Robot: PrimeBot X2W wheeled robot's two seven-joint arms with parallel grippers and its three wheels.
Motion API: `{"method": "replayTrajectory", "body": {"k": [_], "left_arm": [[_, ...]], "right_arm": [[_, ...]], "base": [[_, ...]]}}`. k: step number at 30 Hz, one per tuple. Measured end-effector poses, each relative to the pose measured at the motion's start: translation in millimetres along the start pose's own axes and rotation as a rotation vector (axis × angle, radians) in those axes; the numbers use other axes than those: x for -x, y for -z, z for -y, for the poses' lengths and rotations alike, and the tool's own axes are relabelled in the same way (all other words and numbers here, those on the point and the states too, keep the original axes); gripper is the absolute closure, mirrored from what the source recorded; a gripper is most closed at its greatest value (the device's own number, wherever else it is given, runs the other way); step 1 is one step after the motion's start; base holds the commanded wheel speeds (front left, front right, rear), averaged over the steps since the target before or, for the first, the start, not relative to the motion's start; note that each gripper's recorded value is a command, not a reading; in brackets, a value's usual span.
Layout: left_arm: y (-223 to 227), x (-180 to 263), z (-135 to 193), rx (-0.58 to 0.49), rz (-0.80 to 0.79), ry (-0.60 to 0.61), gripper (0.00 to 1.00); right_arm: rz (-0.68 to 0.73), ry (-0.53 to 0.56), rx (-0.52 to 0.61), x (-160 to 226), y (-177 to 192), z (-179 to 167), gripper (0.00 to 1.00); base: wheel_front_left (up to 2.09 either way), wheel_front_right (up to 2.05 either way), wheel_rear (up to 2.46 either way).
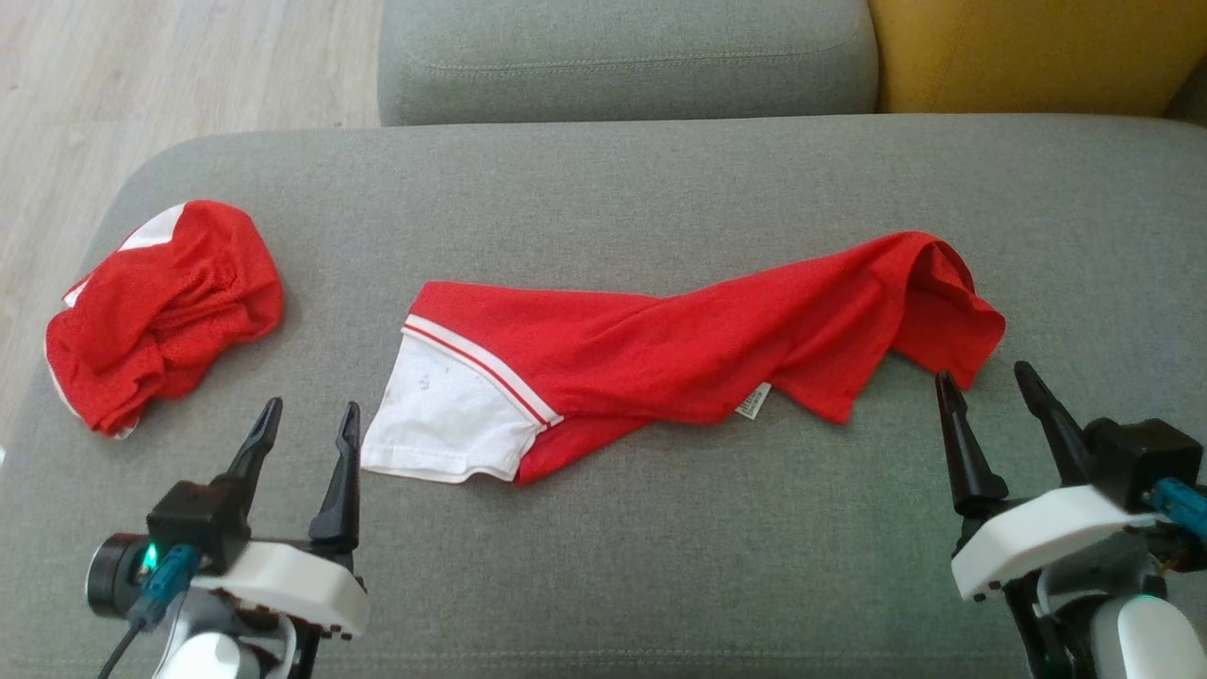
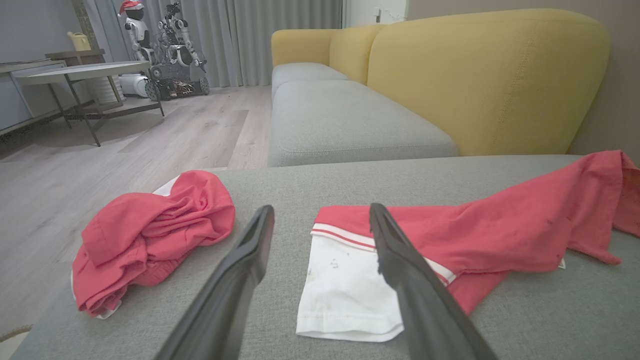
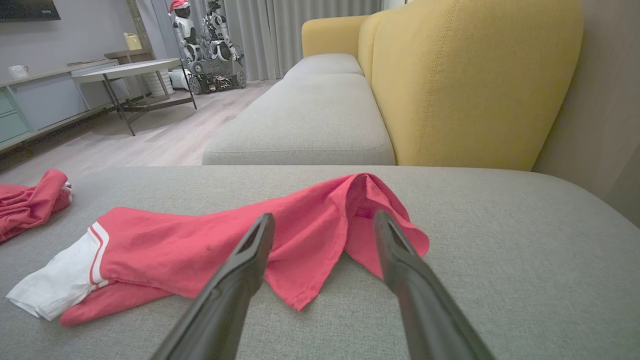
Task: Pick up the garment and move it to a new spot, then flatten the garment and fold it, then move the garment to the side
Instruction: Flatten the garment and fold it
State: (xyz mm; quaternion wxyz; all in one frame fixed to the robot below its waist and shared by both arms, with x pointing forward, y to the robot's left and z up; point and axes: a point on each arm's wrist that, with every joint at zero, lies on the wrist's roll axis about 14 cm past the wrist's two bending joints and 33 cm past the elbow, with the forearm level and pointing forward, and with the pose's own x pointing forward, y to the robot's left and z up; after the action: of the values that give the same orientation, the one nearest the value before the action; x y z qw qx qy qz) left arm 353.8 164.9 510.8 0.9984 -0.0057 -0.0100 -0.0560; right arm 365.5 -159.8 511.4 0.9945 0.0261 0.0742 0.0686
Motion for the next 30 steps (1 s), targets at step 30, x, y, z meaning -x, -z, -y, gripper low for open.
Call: {"method": "replayTrajectory", "body": {"k": [30], "left_arm": [[124.9,-36.2,13.8,0.128,-0.446,0.075,0.00]], "right_arm": [[-0.067,-0.002,-0.021,-30.6,22.8,1.8,0.00]], "base": [[0.00,0.00,0.00]]}}
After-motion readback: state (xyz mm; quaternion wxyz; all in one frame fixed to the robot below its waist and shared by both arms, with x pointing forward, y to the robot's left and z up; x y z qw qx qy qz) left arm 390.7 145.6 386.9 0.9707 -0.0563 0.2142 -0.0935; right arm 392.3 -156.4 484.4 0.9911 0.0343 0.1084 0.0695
